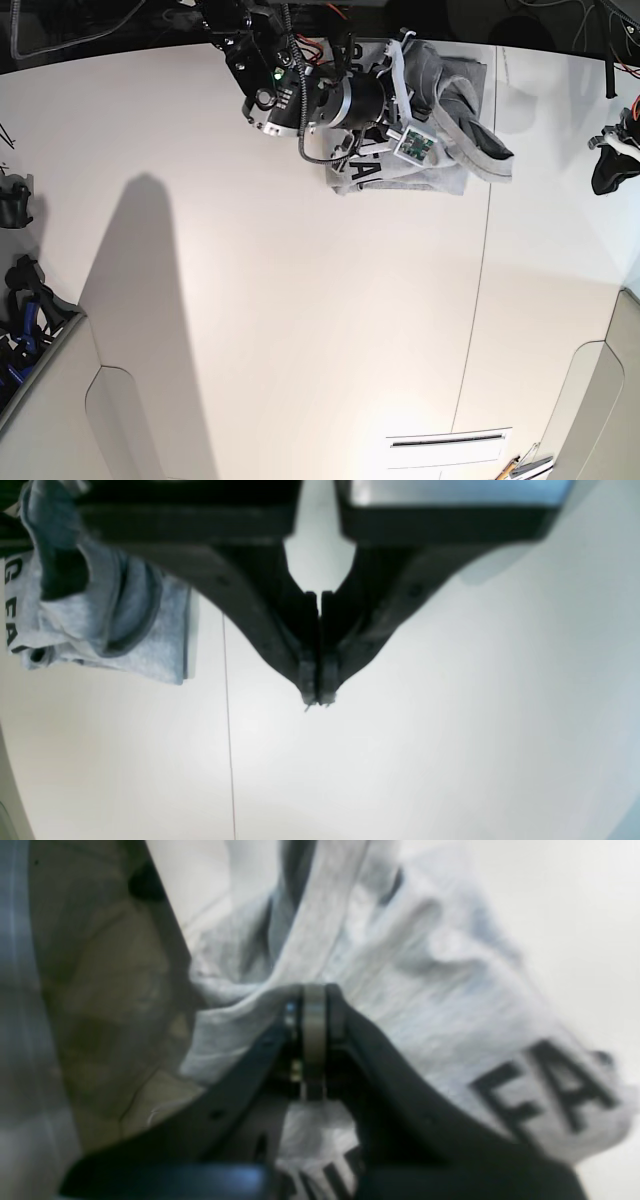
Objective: Fold the T-shirt properly
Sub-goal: 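Grasp the folded bundle with the right gripper and lift it, then carry the bundle with the right gripper toward the table corner and lower it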
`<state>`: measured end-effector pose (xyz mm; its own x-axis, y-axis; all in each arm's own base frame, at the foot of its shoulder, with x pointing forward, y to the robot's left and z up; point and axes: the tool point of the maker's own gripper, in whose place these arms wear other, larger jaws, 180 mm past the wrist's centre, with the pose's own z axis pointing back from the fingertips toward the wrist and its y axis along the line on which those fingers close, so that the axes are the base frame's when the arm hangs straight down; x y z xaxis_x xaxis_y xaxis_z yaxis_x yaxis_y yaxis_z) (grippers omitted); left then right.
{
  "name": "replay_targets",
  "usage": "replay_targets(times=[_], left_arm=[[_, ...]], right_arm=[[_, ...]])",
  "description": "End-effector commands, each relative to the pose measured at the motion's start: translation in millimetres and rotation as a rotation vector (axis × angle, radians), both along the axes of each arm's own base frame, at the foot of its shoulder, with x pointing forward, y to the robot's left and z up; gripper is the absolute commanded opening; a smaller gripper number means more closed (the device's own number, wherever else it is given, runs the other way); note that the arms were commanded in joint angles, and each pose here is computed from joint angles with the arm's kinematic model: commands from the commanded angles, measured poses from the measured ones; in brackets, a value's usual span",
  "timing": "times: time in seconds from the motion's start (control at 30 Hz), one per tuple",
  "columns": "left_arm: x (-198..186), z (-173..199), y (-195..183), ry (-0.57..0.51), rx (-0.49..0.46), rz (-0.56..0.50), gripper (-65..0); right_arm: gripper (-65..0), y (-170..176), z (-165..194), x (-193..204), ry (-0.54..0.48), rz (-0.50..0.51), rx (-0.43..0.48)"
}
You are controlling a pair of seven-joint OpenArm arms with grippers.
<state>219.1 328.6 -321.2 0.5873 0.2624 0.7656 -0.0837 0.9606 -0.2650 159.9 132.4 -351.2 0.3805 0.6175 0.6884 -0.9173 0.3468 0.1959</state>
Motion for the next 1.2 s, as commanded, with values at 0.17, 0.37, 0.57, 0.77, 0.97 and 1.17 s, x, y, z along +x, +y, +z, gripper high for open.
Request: replay_targets(times=[0.17,0.37,0.57,0.77,0.97,1.17], left_arm=[[6.0,13.7,2.4,-0.043,0.017,-0.010,-65.0],[5.8,13.6,2.3,-0.042,0.017,-0.011,-65.0],[6.3,14.4,1.6,-0.047,0.011,-0.011,-65.0],[6.9,15.3,0.9,-0.052,0.005,-0.012,-65.0],[8.2,17.8,-1.4,-0.067,-0.012,-0.016,-65.0],[9.5,20.3,-3.3,-0.081,-0.028,-0.018,-65.0]], right_arm=[[-65.0,7.3,-21.6,-7.9,0.048,0.055,-0.031],[-65.0,-15.5,-80.3,9.2,0.122,0.062,-0.220],[-65.0,-43.9,-116.1,43.1,0.213,-0.115,-0.364],[-65.0,-94.2,-122.9,94.7,0.199,-0.496,-0.474],[-65.0,-163.1,-122.5,129.3,0.267,-0.911,-0.475],[-65.0,-242.5,-129.7,131.7,0.375,-1.183,-0.439]])
